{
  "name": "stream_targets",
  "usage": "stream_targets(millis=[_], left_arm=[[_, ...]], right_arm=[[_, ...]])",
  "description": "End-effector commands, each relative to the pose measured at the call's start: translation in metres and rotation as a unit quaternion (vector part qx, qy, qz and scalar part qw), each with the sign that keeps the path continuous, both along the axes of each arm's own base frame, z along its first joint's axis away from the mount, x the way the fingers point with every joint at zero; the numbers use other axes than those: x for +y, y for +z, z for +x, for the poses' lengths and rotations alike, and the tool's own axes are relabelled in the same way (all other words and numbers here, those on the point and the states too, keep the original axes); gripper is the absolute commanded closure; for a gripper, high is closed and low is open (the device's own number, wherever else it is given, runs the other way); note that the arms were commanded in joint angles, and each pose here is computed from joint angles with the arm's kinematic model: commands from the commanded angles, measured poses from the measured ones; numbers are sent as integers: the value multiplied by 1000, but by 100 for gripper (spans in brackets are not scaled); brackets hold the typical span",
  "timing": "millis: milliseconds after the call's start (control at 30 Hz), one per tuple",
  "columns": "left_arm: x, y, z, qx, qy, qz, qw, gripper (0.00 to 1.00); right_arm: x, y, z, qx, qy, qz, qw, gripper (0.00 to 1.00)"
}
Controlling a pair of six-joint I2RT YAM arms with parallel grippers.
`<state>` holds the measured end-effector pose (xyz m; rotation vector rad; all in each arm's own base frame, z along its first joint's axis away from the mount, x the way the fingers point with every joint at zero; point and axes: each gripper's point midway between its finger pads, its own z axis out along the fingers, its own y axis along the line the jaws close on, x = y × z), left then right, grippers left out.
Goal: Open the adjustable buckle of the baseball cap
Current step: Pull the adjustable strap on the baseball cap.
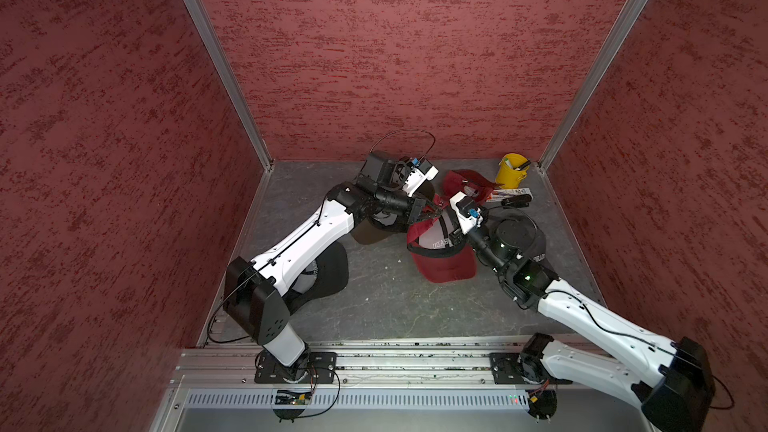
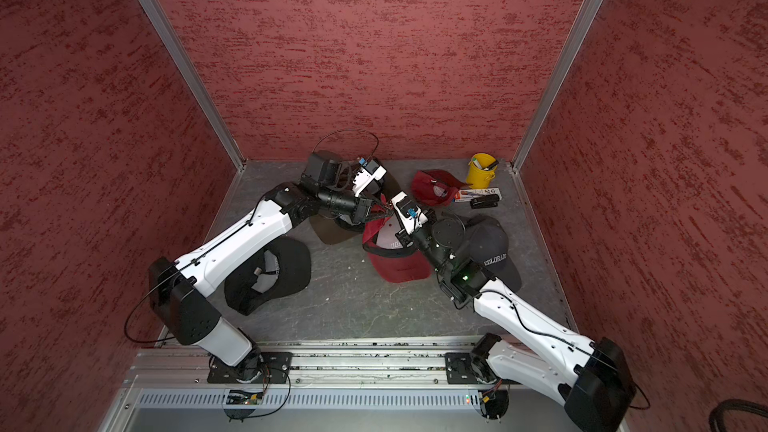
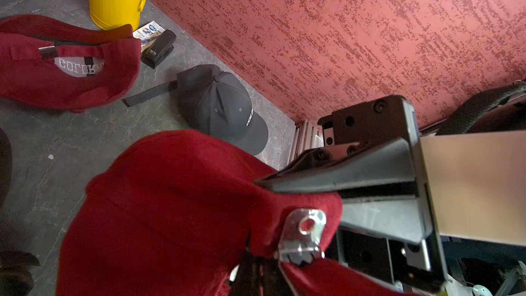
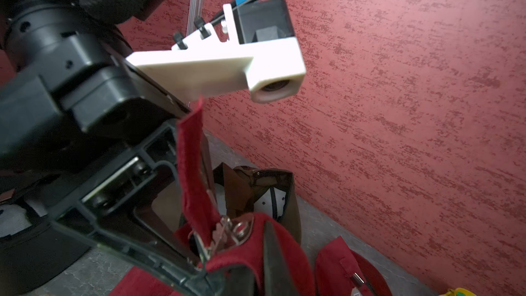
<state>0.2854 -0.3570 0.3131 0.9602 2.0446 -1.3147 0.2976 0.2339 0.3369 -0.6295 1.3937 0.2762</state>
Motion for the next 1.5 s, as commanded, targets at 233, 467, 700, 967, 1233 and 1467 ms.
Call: stream_targets(millis=[233, 467, 700, 967, 1233, 1467], left_arm=[[2, -13, -2, 11, 10, 16, 1000, 100], [4, -26, -1, 23, 20, 24, 999, 100], [4, -31, -2, 29, 23, 22, 999, 100], [2, -2, -7, 23, 11, -6, 1000, 100], [3, 1, -7, 40, 12, -5, 999, 100], [9, 18, -1, 42, 22, -32, 998, 100]], right_arm=[[-23, 34, -7, -35, -23, 189, 981, 100], [-32, 42, -12, -43, -20, 256, 966, 100], [-45, 42, -15, -50, -30, 294, 954, 100], [-27, 9, -5, -25, -43, 142, 989, 77], [-33, -3, 1, -45, -83, 4, 996, 64], [-42, -22, 0, -41, -106, -59, 992, 64]])
